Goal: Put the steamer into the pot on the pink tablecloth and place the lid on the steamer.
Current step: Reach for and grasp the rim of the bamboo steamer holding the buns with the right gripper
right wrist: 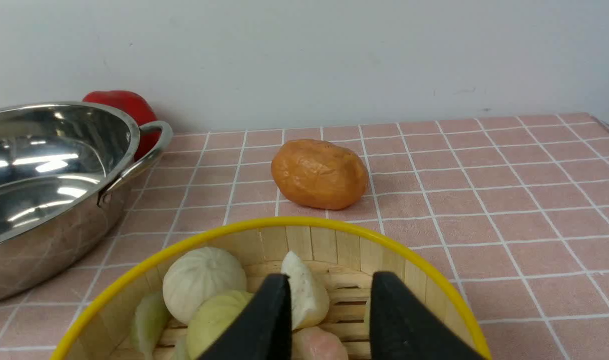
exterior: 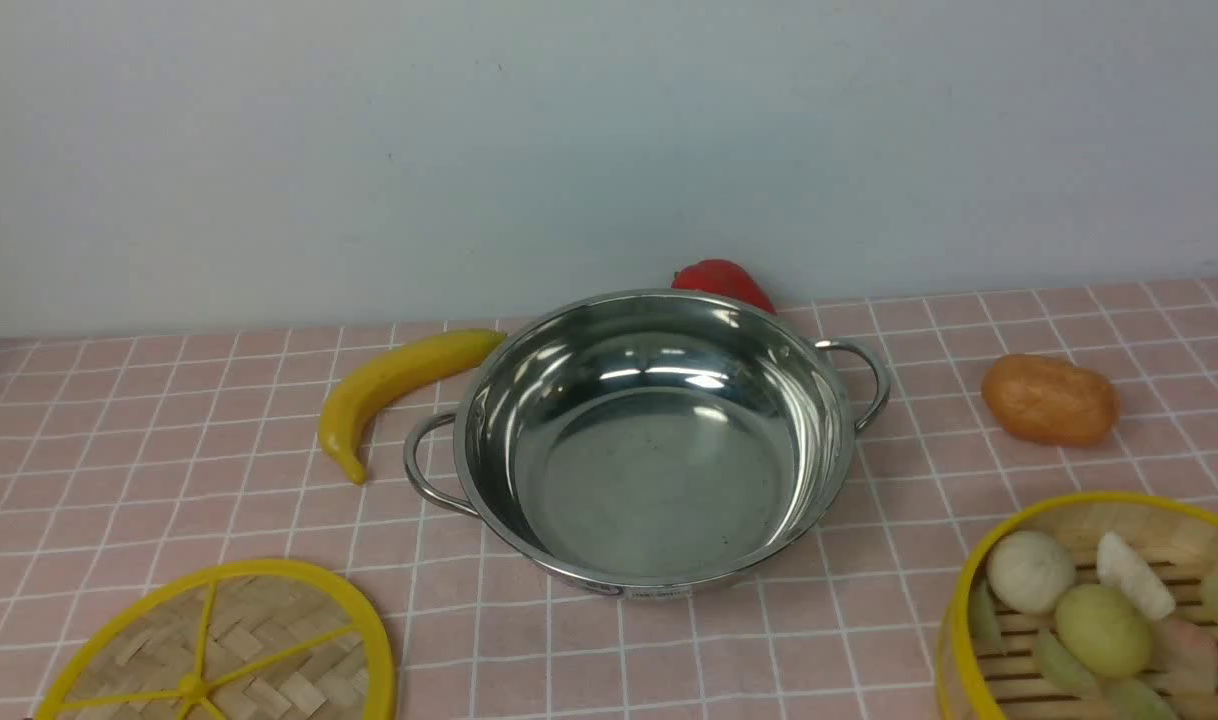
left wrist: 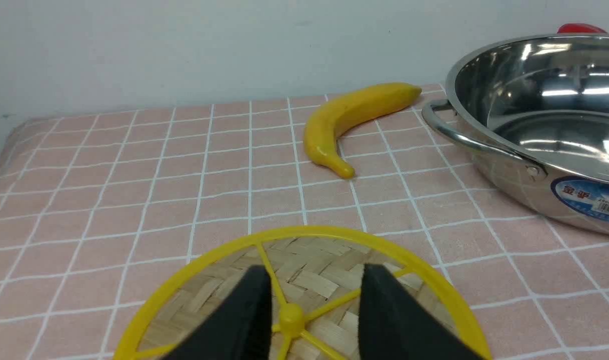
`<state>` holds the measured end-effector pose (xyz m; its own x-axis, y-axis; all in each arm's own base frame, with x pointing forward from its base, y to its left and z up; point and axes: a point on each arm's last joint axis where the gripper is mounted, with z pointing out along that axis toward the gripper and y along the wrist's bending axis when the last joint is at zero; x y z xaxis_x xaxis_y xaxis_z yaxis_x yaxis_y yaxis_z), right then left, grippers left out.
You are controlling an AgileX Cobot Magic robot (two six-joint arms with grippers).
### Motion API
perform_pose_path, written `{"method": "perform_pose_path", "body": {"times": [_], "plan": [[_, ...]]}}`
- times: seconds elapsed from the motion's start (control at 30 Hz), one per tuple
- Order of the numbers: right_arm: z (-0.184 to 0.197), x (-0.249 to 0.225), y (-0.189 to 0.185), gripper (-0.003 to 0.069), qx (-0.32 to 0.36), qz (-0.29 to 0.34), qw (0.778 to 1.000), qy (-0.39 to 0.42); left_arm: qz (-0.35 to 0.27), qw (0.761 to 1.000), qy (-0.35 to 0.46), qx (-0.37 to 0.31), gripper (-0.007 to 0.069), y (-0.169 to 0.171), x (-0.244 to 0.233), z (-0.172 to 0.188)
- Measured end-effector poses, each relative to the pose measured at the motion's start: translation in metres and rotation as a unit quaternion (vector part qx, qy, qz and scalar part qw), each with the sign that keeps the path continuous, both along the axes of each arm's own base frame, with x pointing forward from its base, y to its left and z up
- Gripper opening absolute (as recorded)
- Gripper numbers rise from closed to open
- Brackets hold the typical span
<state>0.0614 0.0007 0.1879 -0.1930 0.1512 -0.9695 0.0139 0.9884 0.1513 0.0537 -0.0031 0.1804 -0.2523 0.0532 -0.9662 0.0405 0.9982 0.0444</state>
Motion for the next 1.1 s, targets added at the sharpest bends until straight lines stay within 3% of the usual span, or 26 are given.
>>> {"method": "perform_pose_path", "body": {"times": [0.8, 0.97, 1.1], "plan": [[0.000, 0.000, 0.000, 0.0243, -0.001, 0.000, 1.000, 0.000, 0.000, 1.000, 0.000, 0.000, 0.0243, 0.000, 0.000, 0.000], [0.005, 0.001, 0.001, 0.0243, 0.039, -0.001, 0.999, -0.022, 0.000, 1.000, 0.000, 0.000, 0.0243, 0.000, 0.000, 0.000], [0.043, -0.004, 0.002, 0.0243, 0.062, 0.002, 0.996, -0.063, 0.000, 1.000, 0.000, 0.000, 0.0243, 0.000, 0.000, 0.000]]}}
